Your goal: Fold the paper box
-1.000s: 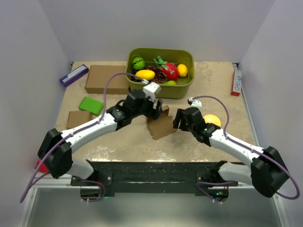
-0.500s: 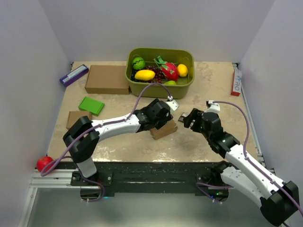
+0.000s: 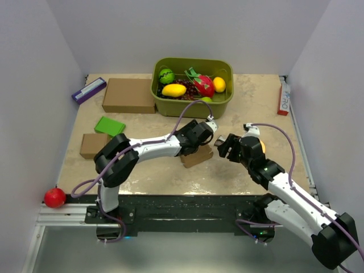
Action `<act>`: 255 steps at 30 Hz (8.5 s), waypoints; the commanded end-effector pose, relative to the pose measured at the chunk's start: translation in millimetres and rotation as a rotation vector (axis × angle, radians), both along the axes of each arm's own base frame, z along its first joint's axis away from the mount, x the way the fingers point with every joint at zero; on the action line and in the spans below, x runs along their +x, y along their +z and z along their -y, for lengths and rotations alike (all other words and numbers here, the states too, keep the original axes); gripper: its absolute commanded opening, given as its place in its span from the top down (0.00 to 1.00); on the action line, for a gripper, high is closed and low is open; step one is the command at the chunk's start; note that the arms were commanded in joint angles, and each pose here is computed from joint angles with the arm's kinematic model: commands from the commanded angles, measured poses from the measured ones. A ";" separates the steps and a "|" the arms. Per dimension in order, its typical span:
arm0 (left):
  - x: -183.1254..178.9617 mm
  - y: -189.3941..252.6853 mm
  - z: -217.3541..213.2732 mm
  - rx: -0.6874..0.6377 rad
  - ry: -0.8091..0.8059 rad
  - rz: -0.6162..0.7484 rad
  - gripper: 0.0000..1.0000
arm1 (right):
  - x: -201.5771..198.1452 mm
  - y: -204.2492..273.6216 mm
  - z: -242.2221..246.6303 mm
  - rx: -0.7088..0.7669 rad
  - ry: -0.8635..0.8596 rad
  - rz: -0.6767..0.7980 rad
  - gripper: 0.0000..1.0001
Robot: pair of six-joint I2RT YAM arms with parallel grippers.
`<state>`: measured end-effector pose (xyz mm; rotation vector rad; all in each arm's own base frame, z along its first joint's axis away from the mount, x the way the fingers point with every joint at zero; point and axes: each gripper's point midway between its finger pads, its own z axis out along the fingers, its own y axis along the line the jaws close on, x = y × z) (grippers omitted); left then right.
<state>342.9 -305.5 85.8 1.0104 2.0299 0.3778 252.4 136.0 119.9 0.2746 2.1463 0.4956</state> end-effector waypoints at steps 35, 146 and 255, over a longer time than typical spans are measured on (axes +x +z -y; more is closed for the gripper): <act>16.7 -16.3 -15.3 -0.284 0.112 -0.221 0.73 | 33.8 19.6 -62.0 0.246 0.029 -0.120 0.29; -36.2 109.1 -37.1 -1.039 -0.399 -0.203 0.92 | 32.9 96.7 -131.8 -0.509 1.214 0.048 0.93; -2.9 132.9 -186.8 -0.939 0.175 -0.043 0.13 | 41.5 -25.1 -176.9 -1.262 1.045 0.121 1.00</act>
